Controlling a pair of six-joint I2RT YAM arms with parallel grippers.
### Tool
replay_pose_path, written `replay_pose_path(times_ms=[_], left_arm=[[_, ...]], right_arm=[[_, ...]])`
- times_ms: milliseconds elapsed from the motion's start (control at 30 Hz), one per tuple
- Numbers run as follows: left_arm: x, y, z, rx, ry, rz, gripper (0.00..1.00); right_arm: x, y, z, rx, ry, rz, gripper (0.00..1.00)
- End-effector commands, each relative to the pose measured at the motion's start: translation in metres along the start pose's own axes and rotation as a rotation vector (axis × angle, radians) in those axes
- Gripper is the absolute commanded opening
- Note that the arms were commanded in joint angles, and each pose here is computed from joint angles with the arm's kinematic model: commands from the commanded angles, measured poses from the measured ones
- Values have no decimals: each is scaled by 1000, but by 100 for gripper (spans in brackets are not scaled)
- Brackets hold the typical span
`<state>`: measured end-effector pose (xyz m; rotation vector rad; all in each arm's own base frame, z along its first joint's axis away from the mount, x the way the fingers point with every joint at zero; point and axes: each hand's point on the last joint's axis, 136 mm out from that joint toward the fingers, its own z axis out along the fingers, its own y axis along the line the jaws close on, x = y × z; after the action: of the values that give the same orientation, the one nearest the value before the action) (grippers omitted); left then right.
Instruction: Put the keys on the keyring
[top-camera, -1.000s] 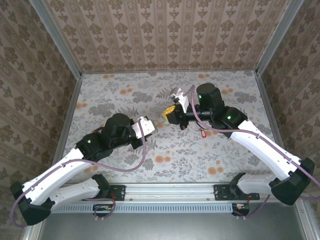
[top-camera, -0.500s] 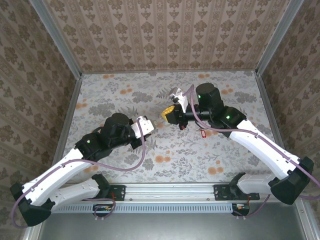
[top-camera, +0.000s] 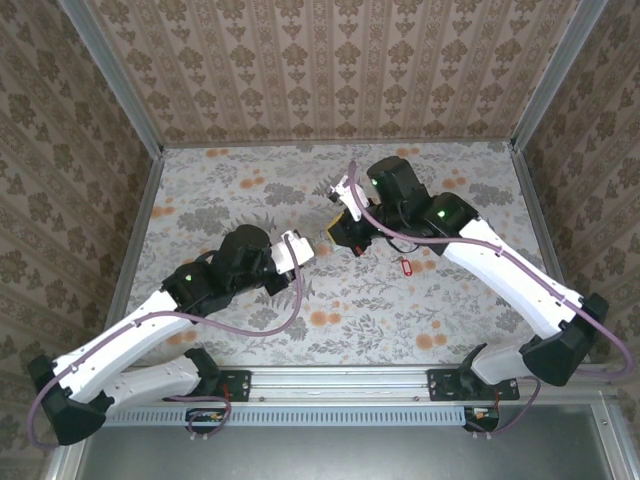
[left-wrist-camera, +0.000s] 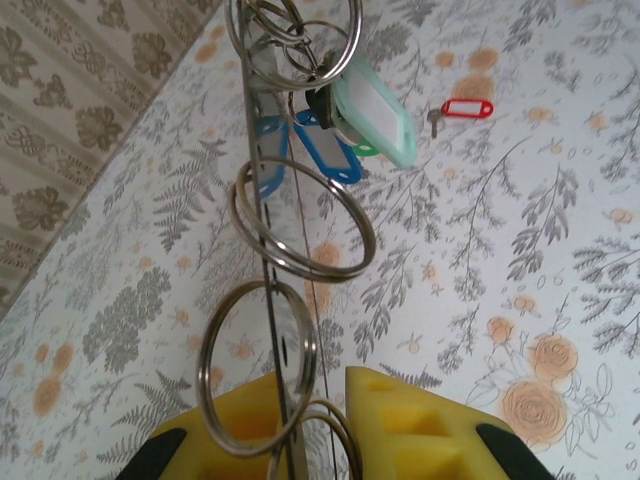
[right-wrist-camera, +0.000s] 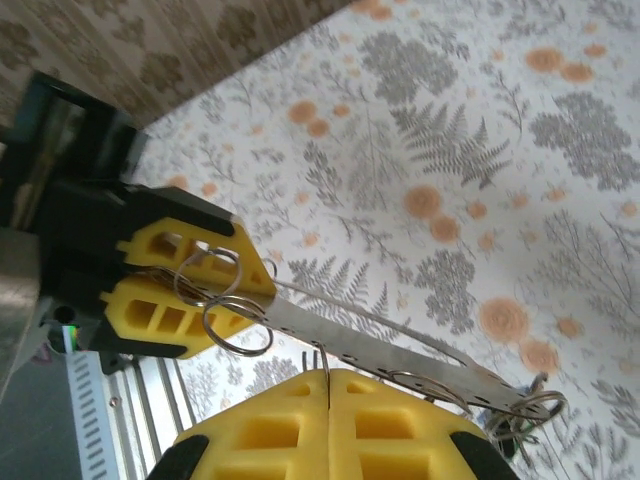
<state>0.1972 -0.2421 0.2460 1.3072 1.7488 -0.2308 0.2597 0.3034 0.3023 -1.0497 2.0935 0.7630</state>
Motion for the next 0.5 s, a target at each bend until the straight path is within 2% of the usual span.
replay_pose_path(times_ms=[0, 267, 467], left_arm=[[-23, 16, -7, -79, -62, 18, 0], [-25, 10, -4, -73, -57, 45, 0], [-35, -3, -12, -6, -133, 39, 0]], right_arm=[[23, -7, 7, 70, 142, -5, 0], [21, 1, 12, 30, 159, -14, 0], [23, -2, 15, 37, 171, -41, 0]])
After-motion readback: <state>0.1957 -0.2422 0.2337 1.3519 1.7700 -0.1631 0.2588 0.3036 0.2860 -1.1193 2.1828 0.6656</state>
